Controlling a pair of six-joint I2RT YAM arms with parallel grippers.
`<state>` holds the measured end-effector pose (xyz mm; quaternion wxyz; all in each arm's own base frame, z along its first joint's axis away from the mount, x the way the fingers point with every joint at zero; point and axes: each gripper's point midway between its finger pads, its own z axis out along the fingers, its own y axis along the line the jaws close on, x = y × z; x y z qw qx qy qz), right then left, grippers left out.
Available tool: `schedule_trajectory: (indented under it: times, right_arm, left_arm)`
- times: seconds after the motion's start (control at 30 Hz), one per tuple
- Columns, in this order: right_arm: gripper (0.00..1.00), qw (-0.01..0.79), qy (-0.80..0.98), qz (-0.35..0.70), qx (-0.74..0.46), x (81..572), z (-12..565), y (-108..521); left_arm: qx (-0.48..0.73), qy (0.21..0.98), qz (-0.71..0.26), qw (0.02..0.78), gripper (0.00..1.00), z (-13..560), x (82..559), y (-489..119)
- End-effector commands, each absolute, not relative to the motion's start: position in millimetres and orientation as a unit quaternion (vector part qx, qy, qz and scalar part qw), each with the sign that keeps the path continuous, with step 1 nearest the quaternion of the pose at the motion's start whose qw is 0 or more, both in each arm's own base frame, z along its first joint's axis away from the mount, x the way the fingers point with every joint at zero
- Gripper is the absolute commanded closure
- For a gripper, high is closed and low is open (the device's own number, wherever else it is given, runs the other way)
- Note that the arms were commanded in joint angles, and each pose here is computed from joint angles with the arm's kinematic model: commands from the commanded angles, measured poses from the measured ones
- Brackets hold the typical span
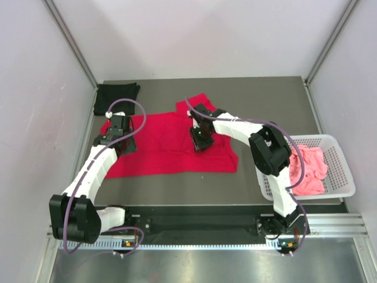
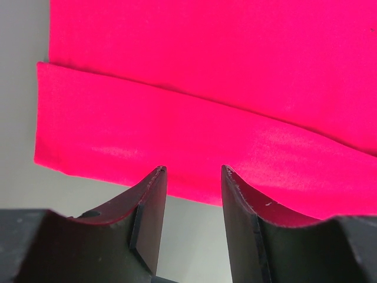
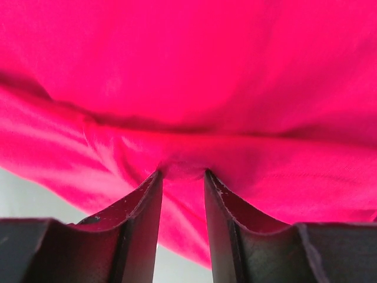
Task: Fold and stack the t-shirts
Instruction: Fold the tshirt
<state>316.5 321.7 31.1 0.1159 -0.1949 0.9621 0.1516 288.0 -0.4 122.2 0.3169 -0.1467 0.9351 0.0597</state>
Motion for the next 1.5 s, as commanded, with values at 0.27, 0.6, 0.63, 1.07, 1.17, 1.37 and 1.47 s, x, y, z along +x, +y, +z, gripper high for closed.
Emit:
schedule_trajectory:
  times: [0.27, 0.6, 0.63, 1.07, 1.17, 1.37, 1.47]
  right_arm:
    - [0.61, 0.211, 0.945, 0.143, -0.207, 392, 51, 354]
    - [0.56, 0.270, 0.930, 0.133, -0.213, 428, 95, 355]
    - [0.55, 0.287, 0.926, 0.128, -0.209, 425, 114, 347]
    - [0.54, 0.371, 0.912, 0.154, -0.080, 493, 144, 274]
    - [0.53, 0.411, 0.890, 0.182, -0.078, 533, 158, 277]
    - [0.43, 0.471, 0.849, 0.232, -0.062, 609, 173, 272]
    - [0.35, 0.501, 0.822, 0.261, -0.074, 630, 171, 283]
  left_arm:
    - [-0.130, 0.932, 0.058, 0.332, 0.53, 129, 296, -3]
    - [-0.119, 0.935, 0.049, 0.330, 0.54, 127, 298, -12]
    - [-0.120, 0.935, 0.050, 0.330, 0.54, 126, 298, -12]
    - [-0.119, 0.912, 0.117, 0.376, 0.50, 153, 342, 13]
    - [-0.132, 0.914, 0.090, 0.374, 0.48, 151, 371, 10]
    - [-0.190, 0.912, 0.041, 0.361, 0.45, 143, 427, 4]
    - [-0.211, 0.907, 0.037, 0.363, 0.45, 140, 443, 11]
